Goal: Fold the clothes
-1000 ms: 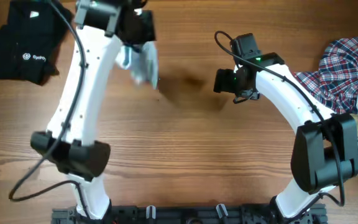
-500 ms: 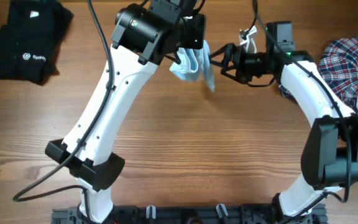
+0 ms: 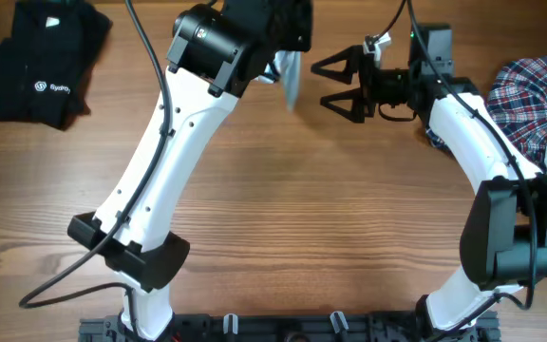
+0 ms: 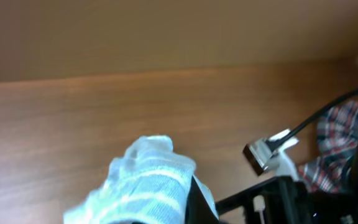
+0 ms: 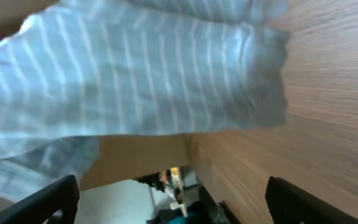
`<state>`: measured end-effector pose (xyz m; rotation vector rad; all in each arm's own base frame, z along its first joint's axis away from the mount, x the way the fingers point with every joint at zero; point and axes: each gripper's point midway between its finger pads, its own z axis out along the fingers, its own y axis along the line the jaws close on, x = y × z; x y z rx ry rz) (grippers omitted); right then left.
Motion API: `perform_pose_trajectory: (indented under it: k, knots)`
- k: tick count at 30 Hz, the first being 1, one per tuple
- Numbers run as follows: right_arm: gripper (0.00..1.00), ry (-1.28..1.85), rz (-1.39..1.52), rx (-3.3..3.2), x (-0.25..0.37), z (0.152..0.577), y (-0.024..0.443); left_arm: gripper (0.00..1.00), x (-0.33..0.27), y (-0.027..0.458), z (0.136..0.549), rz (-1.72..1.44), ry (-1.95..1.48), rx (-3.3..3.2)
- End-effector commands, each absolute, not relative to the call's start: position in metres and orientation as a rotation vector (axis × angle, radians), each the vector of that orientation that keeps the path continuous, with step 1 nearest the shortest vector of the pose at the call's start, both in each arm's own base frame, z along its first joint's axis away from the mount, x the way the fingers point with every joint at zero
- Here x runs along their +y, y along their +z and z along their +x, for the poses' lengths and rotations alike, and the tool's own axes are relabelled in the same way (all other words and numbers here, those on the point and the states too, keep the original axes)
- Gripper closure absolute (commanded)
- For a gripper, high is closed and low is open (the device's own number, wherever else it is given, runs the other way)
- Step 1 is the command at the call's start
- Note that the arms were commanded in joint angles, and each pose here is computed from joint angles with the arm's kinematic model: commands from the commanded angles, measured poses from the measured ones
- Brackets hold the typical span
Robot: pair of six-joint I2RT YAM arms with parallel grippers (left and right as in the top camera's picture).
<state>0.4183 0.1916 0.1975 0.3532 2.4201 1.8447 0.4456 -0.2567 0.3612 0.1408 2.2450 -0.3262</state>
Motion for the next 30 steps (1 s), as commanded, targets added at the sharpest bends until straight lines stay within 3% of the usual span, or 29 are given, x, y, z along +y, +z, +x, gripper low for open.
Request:
perform_pose_trajectory:
  k: [1,10,21,26,30]
  knots:
    - [0.02,1.934,0.424,2.396,0.194,0.416,0.219,0.96,-0.254,0.383,0.452,0.077,-0.357,2.171]
    - [0.01,1.974,0.509,2.267,0.195,0.443,0.248,0.96,-0.265,0.397,0.457,-0.002,-0.474,2.120]
    - [0.00,1.989,0.522,2.248,0.225,0.443,0.257,0.96,-0.275,0.401,0.454,0.001,-0.513,2.108]
    - [0.00,1.883,0.545,2.156,0.187,0.466,0.257,0.96,-0.234,0.390,0.470,-0.095,-0.347,2.123]
    - [0.00,1.730,0.508,2.061,0.121,0.486,0.256,0.96,-0.206,0.367,0.487,-0.147,-0.308,2.185]
